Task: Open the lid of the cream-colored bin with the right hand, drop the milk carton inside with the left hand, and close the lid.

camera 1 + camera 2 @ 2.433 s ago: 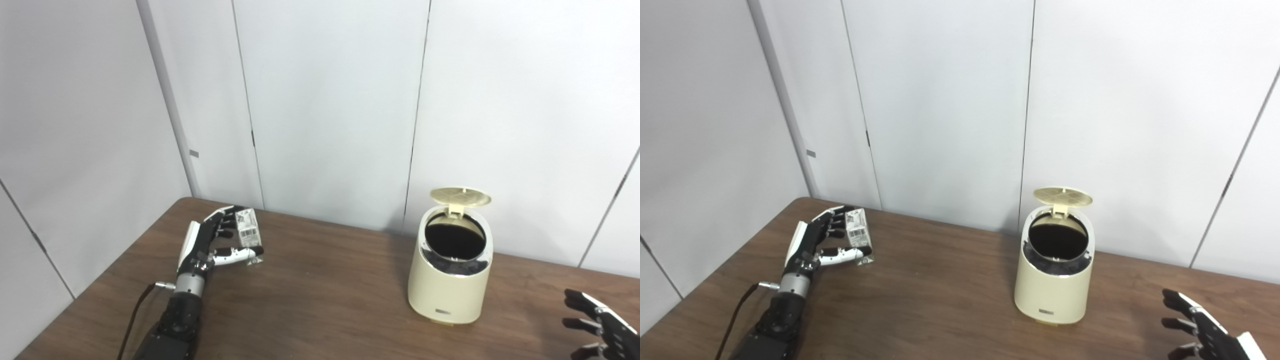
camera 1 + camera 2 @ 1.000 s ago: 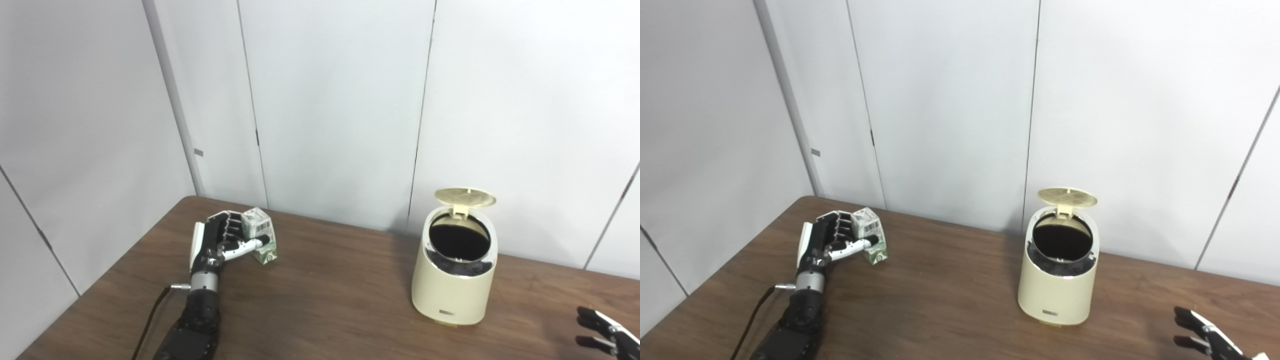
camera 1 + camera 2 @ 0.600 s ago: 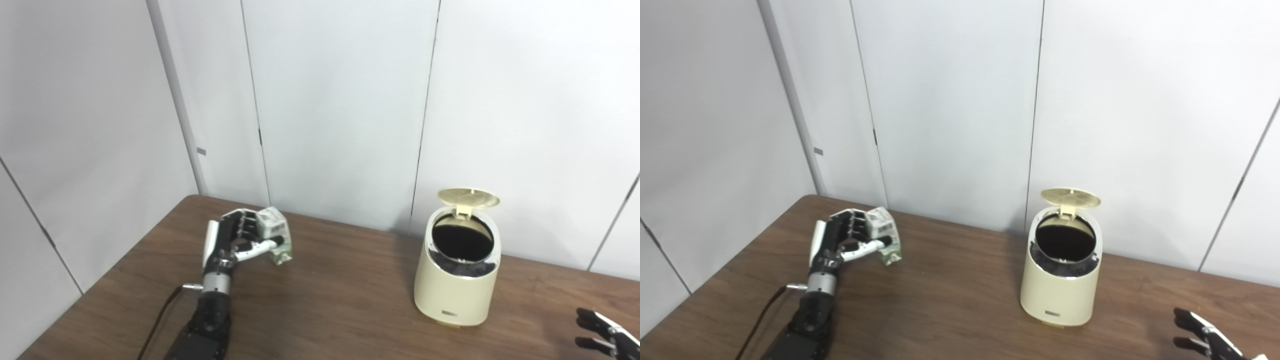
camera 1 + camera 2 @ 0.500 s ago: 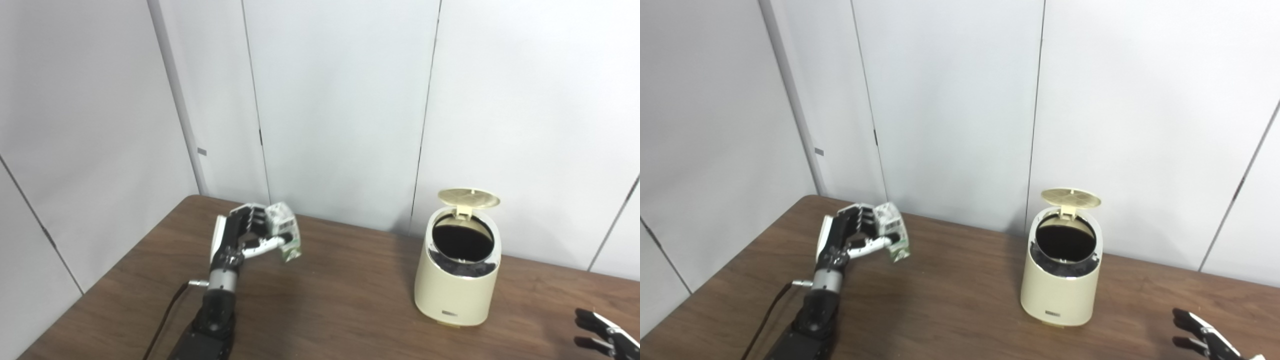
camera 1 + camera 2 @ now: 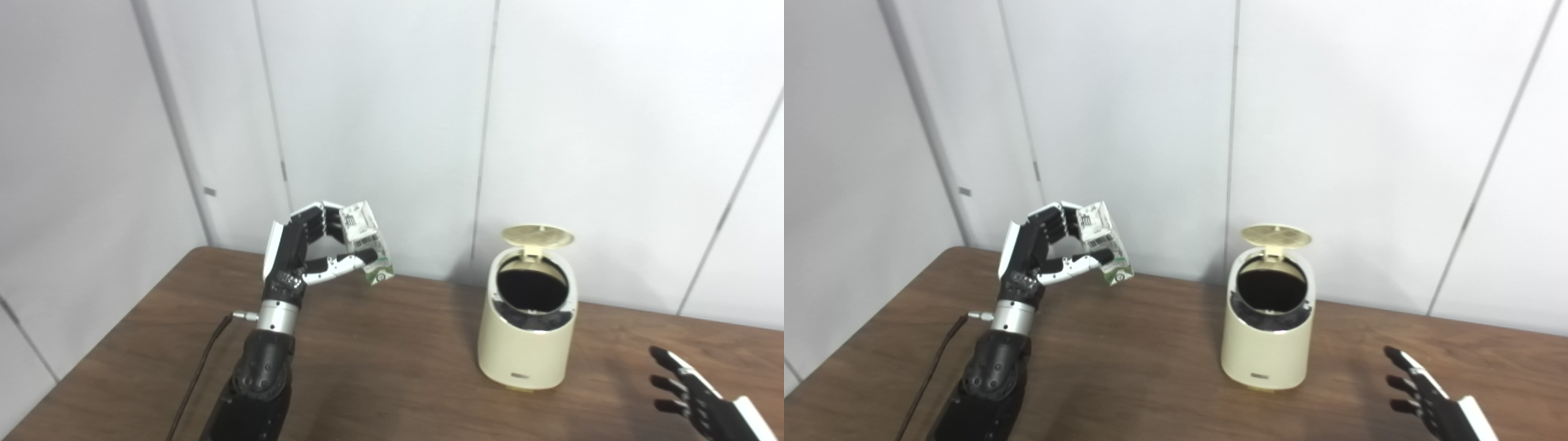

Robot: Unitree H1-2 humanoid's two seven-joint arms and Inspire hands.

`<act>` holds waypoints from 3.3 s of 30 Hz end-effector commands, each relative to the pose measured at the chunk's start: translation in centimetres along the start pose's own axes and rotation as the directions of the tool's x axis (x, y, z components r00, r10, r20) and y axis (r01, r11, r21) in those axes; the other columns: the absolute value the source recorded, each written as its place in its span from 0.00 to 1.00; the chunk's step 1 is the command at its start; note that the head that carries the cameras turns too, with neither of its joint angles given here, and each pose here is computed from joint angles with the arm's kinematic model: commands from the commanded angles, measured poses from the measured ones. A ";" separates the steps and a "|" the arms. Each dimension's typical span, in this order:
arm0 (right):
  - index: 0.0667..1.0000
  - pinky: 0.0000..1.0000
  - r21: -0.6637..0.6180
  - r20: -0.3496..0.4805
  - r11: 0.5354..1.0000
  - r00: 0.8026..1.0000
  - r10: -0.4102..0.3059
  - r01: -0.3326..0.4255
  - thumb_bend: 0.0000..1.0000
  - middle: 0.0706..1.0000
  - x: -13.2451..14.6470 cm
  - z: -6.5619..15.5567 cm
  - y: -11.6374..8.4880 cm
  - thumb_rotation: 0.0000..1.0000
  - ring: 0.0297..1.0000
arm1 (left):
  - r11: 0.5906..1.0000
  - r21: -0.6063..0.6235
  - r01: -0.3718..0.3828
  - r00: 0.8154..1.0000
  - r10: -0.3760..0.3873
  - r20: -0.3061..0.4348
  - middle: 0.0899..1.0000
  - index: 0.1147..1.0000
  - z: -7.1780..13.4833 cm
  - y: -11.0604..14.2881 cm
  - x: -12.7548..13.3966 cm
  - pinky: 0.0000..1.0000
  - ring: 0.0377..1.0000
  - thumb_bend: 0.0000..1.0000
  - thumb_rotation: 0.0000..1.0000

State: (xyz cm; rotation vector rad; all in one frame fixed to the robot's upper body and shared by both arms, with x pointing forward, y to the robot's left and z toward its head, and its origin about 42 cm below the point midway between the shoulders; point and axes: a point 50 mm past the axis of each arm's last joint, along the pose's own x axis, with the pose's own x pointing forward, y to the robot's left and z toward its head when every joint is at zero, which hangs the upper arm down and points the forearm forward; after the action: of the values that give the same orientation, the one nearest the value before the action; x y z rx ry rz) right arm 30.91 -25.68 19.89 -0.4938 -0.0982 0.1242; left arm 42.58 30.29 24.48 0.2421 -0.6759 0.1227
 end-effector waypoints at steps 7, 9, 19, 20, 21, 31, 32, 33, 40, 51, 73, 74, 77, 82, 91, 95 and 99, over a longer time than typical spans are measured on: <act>0.91 0.74 -0.032 0.114 0.998 0.993 -0.045 0.049 0.73 0.92 1.2 1.9 -0.3 0.00 0.86 | 0.997 -0.039 0.073 0.977 -0.064 0.205 0.45 0.47 4.6 -3.0 4.2 0.48 0.42 0.50 0.00; 0.91 0.73 -0.026 0.115 0.998 0.992 -0.048 0.051 0.73 0.92 1.3 1.8 -0.2 0.00 0.86 | 0.994 -0.063 0.091 0.974 -0.075 0.213 0.45 0.47 4.8 -3.8 4.5 0.48 0.42 0.50 0.00; 0.91 0.73 -0.019 0.126 0.998 0.990 -0.059 0.062 0.73 0.93 1.4 1.3 0.1 0.05 0.84 | 0.976 -0.158 0.148 0.971 -0.113 0.213 0.45 0.47 5.4 -8.6 5.4 0.47 0.42 0.50 0.00; 0.91 0.73 -0.019 0.125 0.998 0.990 -0.060 0.063 0.73 0.94 1.4 1.3 0.1 0.05 0.85 | 0.974 -0.168 0.153 0.971 -0.117 0.210 0.45 0.47 5.4 -9.0 5.3 0.47 0.42 0.50 0.00; 0.91 0.73 -0.019 0.125 0.998 0.990 -0.062 0.065 0.73 0.94 1.4 1.3 0.2 0.06 0.85 | 0.972 -0.174 0.159 0.971 -0.121 0.206 0.45 0.47 5.3 -9.4 5.3 0.47 0.42 0.50 0.00; 0.90 0.69 -0.033 0.122 0.997 0.990 -0.068 0.072 0.74 0.92 1.6 1.2 0.6 0.12 0.85 | 0.955 -0.215 0.206 0.969 -0.169 0.179 0.45 0.47 5.0 -12.4 4.9 0.48 0.41 0.50 0.00; 0.90 0.69 -0.031 0.122 0.997 0.990 -0.068 0.073 0.74 0.92 1.6 1.3 0.6 0.12 0.85 | 0.953 -0.219 0.211 0.969 -0.174 0.177 0.45 0.47 4.9 -12.6 4.9 0.48 0.41 0.50 0.00; 0.90 0.69 -0.028 0.122 0.997 0.990 -0.070 0.074 0.74 0.92 1.6 1.3 0.6 0.11 0.86 | 0.950 -0.225 0.217 0.969 -0.181 0.171 0.45 0.47 4.8 -13.0 4.8 0.48 0.41 0.50 0.00; 0.90 0.69 -0.023 0.133 0.997 0.988 -0.072 0.076 0.75 0.92 1.6 1.2 0.7 0.13 0.86 | 0.947 -0.204 0.246 0.965 -0.219 0.146 0.45 0.46 4.4 -14.8 4.5 0.48 0.43 0.50 0.00; 0.90 0.69 -0.043 0.128 0.996 0.989 -0.072 0.078 0.75 0.92 1.4 1.1 0.8 0.15 0.85 | 0.955 -0.172 0.243 0.967 -0.225 0.120 0.45 0.45 3.9 -16.2 4.7 0.48 0.43 0.50 0.00; 0.90 0.71 -0.060 0.115 0.996 0.991 -0.060 0.067 0.76 0.91 0.8 0.9 0.8 0.22 0.85 | 0.992 0.005 0.127 0.982 -0.126 0.139 0.44 0.44 3.0 -17.9 4.8 0.50 0.44 0.50 0.00; 0.90 0.72 -0.058 0.114 0.996 0.992 -0.059 0.066 0.76 0.91 0.8 0.8 0.8 0.23 0.85 | 0.992 0.008 0.123 0.983 -0.123 0.139 0.44 0.44 3.0 -17.9 4.8 0.50 0.43 0.50 0.00; 0.90 0.70 -0.058 0.117 0.996 0.991 -0.061 0.069 0.76 0.90 0.7 1.0 0.9 0.23 0.85 | 0.992 0.010 0.123 0.983 -0.123 0.134 0.44 0.45 2.8 -18.1 4.6 0.50 0.43 0.50 0.00; 0.90 0.69 -0.055 0.125 0.996 0.990 -0.061 0.069 0.76 0.90 0.6 1.0 0.7 0.22 0.85 | 0.990 -0.007 0.141 0.984 -0.139 0.115 0.45 0.44 2.6 -18.3 4.2 0.49 0.43 0.50 0.00; 0.90 0.68 -0.042 0.124 0.997 0.990 -0.066 0.072 0.76 0.91 0.6 1.0 0.4 0.20 0.85 | 0.981 0.055 0.184 0.974 -0.189 0.127 0.65 0.57 2.0 -18.0 3.6 0.57 0.63 0.74 0.09; 0.90 0.68 -0.042 0.128 0.997 0.990 -0.062 0.068 0.76 0.92 0.7 1.0 0.4 0.20 0.85 | 0.980 0.077 0.181 0.971 -0.191 0.141 0.73 0.70 2.0 -17.9 3.6 0.62 0.71 0.90 0.16; 0.90 0.69 -0.049 0.123 0.997 0.991 -0.058 0.064 0.76 0.92 0.8 1.2 0.5 0.20 0.85 | 0.981 0.074 0.180 0.971 -0.189 0.149 0.77 0.77 2.2 -17.7 3.7 0.64 0.73 0.92 0.20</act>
State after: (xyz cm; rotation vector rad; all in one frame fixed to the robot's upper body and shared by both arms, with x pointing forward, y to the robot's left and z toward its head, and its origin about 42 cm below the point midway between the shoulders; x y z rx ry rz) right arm 31.19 -24.67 18.68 -0.5262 -0.1493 0.0964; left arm 46.66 12.95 21.63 0.3972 -0.6813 -0.0667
